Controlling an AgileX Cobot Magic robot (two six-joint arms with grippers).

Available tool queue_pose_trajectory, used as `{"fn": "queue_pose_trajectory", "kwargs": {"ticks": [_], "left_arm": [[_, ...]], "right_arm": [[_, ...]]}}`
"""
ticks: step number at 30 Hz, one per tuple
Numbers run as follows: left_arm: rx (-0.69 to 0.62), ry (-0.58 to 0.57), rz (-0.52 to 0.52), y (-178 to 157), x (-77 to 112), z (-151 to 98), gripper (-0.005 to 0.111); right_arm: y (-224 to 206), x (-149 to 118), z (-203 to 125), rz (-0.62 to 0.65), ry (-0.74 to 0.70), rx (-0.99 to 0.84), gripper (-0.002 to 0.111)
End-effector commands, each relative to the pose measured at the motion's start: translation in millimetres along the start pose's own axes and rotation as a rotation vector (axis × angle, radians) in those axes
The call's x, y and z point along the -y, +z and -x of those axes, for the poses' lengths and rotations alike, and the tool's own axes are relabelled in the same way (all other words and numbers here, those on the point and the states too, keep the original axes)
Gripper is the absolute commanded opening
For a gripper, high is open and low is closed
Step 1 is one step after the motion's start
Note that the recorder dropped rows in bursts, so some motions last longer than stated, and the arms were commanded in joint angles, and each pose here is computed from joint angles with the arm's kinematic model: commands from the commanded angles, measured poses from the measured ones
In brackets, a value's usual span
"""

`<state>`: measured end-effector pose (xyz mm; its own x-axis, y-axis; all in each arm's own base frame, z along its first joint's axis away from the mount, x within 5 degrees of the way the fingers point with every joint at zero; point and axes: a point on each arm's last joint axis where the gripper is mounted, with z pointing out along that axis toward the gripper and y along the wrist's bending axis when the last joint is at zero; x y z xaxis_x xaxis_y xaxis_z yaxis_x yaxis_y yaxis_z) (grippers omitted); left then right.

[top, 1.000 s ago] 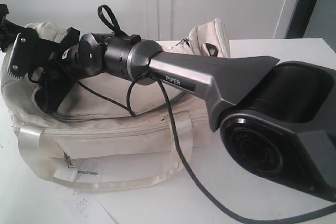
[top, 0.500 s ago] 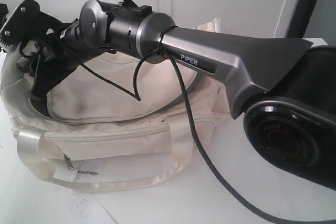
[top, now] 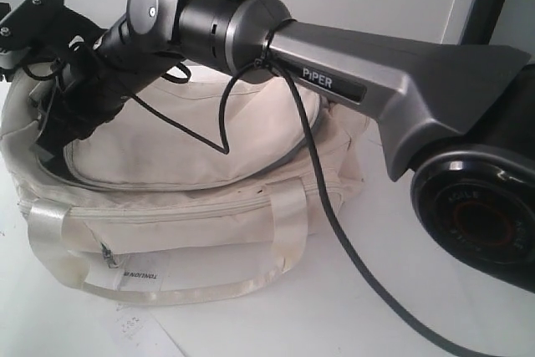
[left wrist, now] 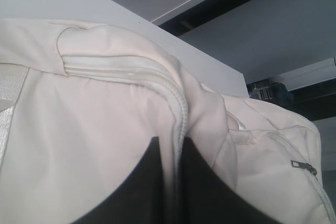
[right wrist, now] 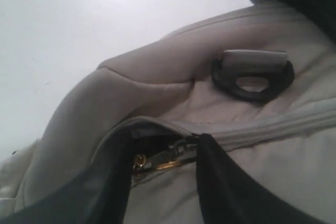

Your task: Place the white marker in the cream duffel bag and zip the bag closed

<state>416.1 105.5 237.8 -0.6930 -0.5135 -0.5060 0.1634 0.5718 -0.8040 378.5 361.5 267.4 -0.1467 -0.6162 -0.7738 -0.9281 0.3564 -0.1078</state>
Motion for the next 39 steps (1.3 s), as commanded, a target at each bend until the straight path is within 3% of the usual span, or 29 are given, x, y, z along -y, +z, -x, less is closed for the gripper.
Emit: {"fn": "queue_pose_trajectory", "kwargs": {"ticks": [1, 10, 18, 39], "left_arm": [[0.090, -0.043, -0.020, -3.9, 4.3, 10.1, 0.000], [0.094, -0.047, -0.018, -3.9, 4.1, 10.4, 0.000], [0.094, -0.047, -0.018, -3.9, 4.1, 10.4, 0.000], [0.092, -0.047, -0.021, -3.9, 4.4, 10.2, 0.000]], "right_arm": [[-7.1, -11.5, 0.5, 0.091, 0.023, -0.052, 0.000], [-7.3, -20.6, 2.0, 0.140, 0.030, -0.066, 0.000], [-34.4, -22.1, 20.5, 0.120, 0.003, -0.018, 0.000], [-38.4, -30.0, 15.2, 0.199, -0.001, -0.092, 0.000]]}}
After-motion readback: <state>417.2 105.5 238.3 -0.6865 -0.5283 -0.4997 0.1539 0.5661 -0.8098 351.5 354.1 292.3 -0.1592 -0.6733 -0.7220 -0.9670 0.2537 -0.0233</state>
